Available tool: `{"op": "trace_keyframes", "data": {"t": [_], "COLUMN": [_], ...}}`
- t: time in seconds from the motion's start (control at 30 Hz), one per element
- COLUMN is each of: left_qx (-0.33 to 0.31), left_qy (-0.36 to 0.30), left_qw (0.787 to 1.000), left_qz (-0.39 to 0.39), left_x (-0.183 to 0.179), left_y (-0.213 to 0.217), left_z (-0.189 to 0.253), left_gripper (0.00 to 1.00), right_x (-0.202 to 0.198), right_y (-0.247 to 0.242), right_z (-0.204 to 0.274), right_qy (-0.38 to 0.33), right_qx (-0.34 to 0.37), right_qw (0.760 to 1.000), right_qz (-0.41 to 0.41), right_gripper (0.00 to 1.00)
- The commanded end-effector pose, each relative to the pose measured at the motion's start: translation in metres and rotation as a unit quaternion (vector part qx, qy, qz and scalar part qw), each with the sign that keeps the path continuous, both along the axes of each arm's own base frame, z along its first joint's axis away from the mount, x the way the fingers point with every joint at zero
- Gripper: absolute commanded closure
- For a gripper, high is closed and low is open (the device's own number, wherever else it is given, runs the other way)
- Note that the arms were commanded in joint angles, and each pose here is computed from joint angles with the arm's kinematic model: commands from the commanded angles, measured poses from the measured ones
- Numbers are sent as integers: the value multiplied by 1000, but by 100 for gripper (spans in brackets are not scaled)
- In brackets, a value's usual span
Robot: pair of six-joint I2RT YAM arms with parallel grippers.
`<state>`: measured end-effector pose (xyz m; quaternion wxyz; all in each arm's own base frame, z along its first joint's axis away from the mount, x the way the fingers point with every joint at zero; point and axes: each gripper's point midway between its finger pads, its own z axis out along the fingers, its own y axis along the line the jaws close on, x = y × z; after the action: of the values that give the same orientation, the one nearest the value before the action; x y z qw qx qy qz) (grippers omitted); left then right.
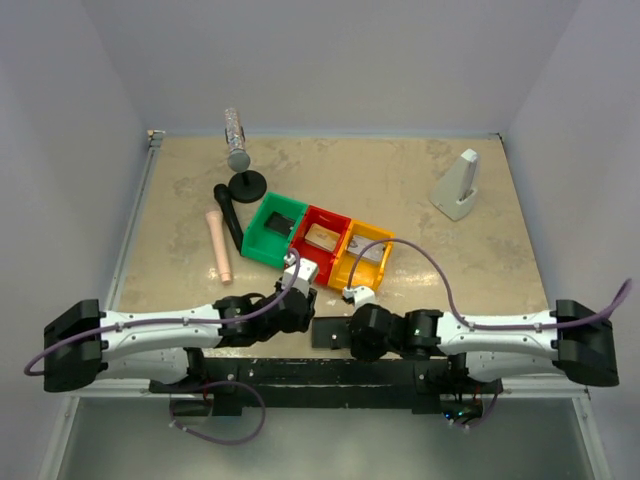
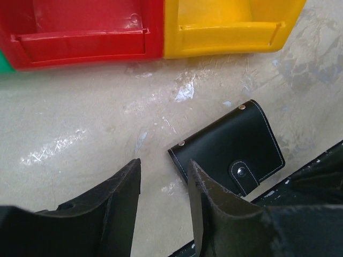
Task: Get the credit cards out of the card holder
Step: Move the card holder to the corner of the board.
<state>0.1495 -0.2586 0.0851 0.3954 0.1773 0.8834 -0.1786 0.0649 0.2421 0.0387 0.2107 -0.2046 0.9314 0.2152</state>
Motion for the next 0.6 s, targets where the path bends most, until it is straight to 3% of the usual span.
{"op": "trace_keyframes", "data": {"t": [0.0, 0.1, 0.57], "left_qx": [-31, -27, -28], "left_qy": [-6, 0, 31], "left_qw": [999, 998, 995], "left_qz": [-36, -51, -88], "left_x": [9, 10, 7], "left_y": [-28, -37, -66], "left_z": [9, 3, -33], "left_gripper": [57, 61, 61], "right_x": [-9, -19, -5], "right_y": [32, 38, 10], "right_z": [13, 3, -22], "right_qy": [-2, 10, 25], "right_qx": [29, 16, -11], "right_qw": [1000, 1000, 996], "right_qz": [-8, -2, -82], "right_gripper": [93, 100, 100]}}
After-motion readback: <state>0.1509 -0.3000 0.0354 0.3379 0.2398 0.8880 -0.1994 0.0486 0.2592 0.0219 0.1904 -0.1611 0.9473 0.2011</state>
